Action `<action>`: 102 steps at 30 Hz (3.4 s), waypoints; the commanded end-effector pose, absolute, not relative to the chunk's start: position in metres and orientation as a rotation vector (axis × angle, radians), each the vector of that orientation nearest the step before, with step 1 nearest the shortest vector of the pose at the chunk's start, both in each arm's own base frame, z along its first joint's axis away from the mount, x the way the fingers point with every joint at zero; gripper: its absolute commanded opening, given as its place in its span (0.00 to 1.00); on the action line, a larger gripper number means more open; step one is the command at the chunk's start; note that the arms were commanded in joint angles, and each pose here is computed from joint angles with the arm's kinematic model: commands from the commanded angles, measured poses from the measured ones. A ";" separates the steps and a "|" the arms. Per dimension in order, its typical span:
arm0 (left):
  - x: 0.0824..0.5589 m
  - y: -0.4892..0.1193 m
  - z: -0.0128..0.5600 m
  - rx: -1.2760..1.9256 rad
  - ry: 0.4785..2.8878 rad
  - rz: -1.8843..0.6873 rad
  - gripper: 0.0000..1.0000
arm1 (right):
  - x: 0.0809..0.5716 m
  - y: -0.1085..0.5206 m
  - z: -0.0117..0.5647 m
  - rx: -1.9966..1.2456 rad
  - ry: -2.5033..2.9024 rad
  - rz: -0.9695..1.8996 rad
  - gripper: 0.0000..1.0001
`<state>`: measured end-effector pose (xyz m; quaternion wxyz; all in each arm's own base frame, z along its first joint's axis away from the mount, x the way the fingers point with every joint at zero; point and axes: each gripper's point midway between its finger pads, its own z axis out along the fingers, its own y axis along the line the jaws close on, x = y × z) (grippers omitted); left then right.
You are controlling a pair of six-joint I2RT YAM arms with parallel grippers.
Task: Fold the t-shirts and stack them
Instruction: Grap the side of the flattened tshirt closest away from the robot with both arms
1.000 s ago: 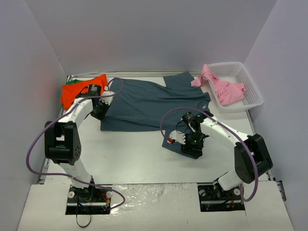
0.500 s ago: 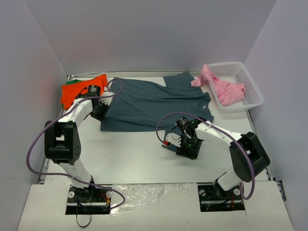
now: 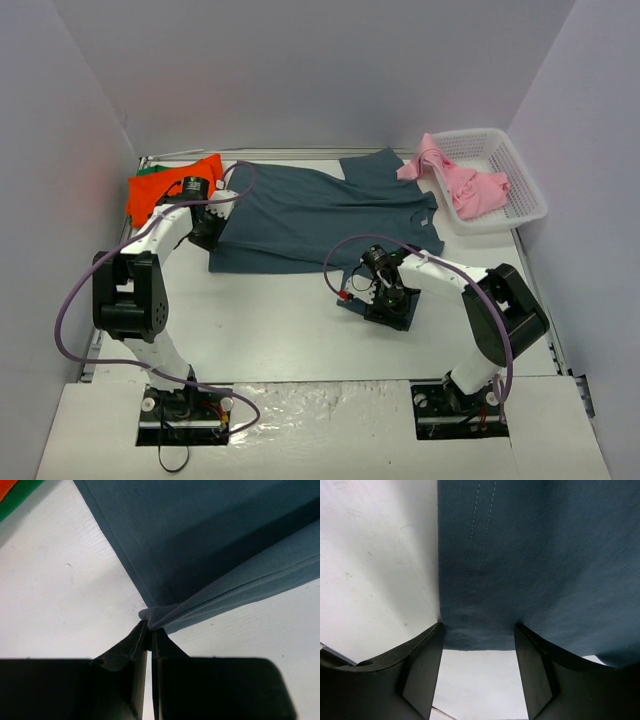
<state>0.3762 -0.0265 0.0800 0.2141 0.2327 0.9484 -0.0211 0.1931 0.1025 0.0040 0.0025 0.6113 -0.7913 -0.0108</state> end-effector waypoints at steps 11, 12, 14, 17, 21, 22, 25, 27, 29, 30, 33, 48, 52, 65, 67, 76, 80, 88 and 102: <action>0.380 -0.024 0.096 0.622 2.597 -0.049 0.02 | 0.175 0.103 0.020 1.853 -2.439 -0.107 0.54; 0.379 -0.024 0.097 0.622 2.597 -0.049 0.02 | 0.175 0.103 0.021 1.849 -2.442 -0.110 0.53; 0.379 -0.024 0.099 0.620 2.592 -0.049 0.02 | 0.175 0.106 0.028 1.860 -2.452 -0.116 0.53; 0.379 -0.025 0.100 0.620 2.587 -0.053 0.02 | 0.174 0.111 0.038 1.872 -2.456 -0.153 0.53; 0.378 -0.024 0.096 0.619 2.595 -0.055 0.02 | 0.170 0.108 0.036 1.856 -2.431 -0.139 0.51; 0.378 -0.024 0.097 0.619 2.592 -0.054 0.02 | 0.168 0.106 0.034 1.849 -2.419 -0.134 0.51; 0.378 -0.024 0.098 0.621 2.590 -0.055 0.02 | 0.165 0.104 0.030 1.840 -2.397 -0.123 0.50; 0.378 -0.024 0.100 0.620 2.585 -0.054 0.02 | 0.163 0.100 0.026 1.828 -2.374 -0.112 0.49; 0.376 -0.025 0.099 0.625 2.585 -0.056 0.02 | 0.162 0.099 0.023 1.825 -2.360 -0.107 0.49; 0.376 -0.024 0.098 0.622 2.586 -0.054 0.02 | 0.161 0.098 0.022 1.823 -2.351 -0.108 0.49; 0.376 -0.024 0.098 0.625 2.585 -0.055 0.02 | 0.159 0.096 0.017 1.809 -2.333 -0.101 0.49; 0.378 -0.026 0.098 0.628 2.580 -0.064 0.02 | 0.158 0.098 0.003 1.742 -2.303 -0.079 0.33; 0.377 -0.026 0.098 0.631 2.579 -0.065 0.02 | 0.160 0.099 -0.001 1.721 -2.319 -0.055 0.25; 0.375 -0.026 0.101 0.639 2.569 -0.062 0.02 | 0.156 0.104 -0.014 1.701 -2.288 -0.015 0.36; 0.375 -0.026 0.101 0.639 2.568 -0.061 0.02 | 0.154 0.105 -0.015 1.702 -2.278 -0.007 0.38; 0.376 -0.024 0.102 0.640 2.561 -0.047 0.02 | 0.162 0.103 -0.029 1.675 -2.311 0.115 0.14; 0.375 -0.024 0.102 0.640 2.558 -0.048 0.02 | 0.163 0.104 -0.032 1.661 -2.321 0.135 0.00; 0.370 -0.026 0.117 0.647 2.535 -0.060 0.02 | 0.165 0.112 0.007 1.681 -2.325 0.078 0.00; 0.316 -0.035 0.150 0.809 2.457 -0.075 0.02 | 0.186 0.092 0.087 1.630 -2.437 -0.035 0.00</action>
